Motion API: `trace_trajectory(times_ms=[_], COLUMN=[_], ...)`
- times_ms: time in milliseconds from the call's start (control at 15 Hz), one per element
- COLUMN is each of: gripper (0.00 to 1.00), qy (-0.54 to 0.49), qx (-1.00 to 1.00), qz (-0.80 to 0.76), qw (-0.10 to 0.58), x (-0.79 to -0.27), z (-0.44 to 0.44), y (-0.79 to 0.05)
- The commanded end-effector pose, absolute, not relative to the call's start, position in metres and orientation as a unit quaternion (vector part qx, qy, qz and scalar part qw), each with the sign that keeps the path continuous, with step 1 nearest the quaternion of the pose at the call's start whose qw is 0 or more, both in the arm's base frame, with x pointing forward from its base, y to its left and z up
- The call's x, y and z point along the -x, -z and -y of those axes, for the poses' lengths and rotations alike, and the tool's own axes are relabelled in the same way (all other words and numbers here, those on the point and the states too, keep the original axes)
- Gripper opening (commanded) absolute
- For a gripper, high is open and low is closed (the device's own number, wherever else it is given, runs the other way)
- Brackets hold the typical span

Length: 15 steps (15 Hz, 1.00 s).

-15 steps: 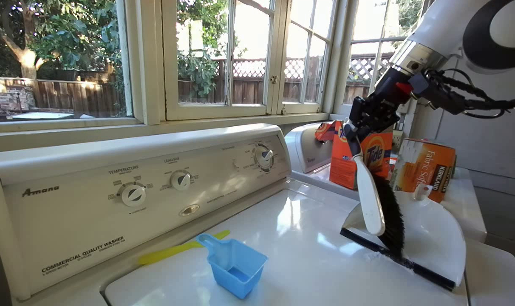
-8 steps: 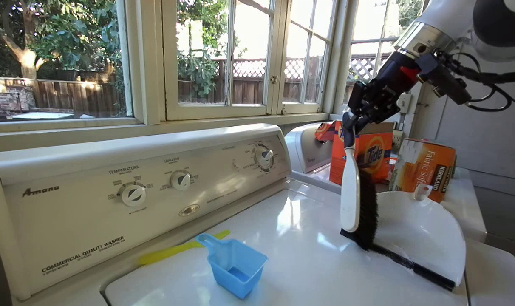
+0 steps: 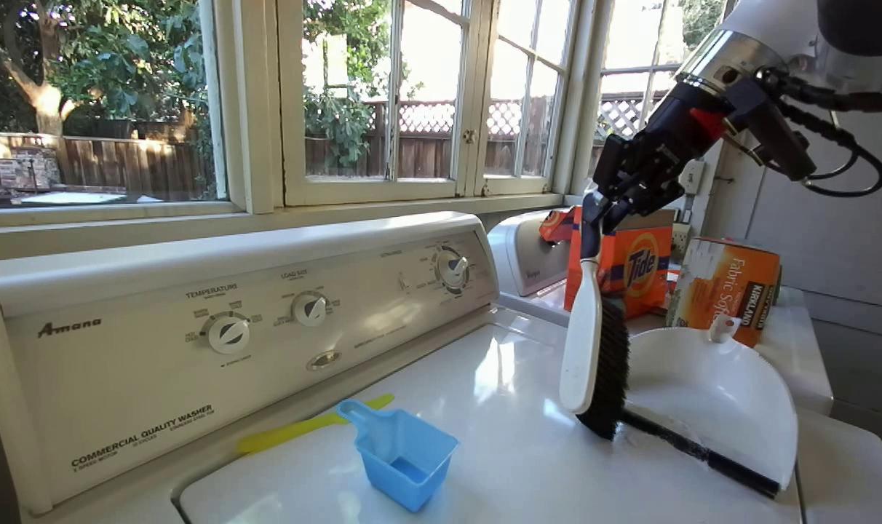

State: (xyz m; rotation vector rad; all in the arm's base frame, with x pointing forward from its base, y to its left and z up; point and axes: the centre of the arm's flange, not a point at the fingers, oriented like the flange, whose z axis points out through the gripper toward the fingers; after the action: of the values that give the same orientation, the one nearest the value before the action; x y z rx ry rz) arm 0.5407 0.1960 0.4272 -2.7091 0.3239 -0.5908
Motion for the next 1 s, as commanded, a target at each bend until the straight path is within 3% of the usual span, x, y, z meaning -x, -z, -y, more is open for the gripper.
trace_trajectory(times_ms=[0, 933], gripper=[0.07, 0.07], qy=[0.183, 0.223], qx=[0.963, 0.965], qz=[-0.104, -0.113], qw=[0.166, 0.074], x=[-0.533, -0.529], z=[-0.194, -0.155], y=[-0.422, -0.440])
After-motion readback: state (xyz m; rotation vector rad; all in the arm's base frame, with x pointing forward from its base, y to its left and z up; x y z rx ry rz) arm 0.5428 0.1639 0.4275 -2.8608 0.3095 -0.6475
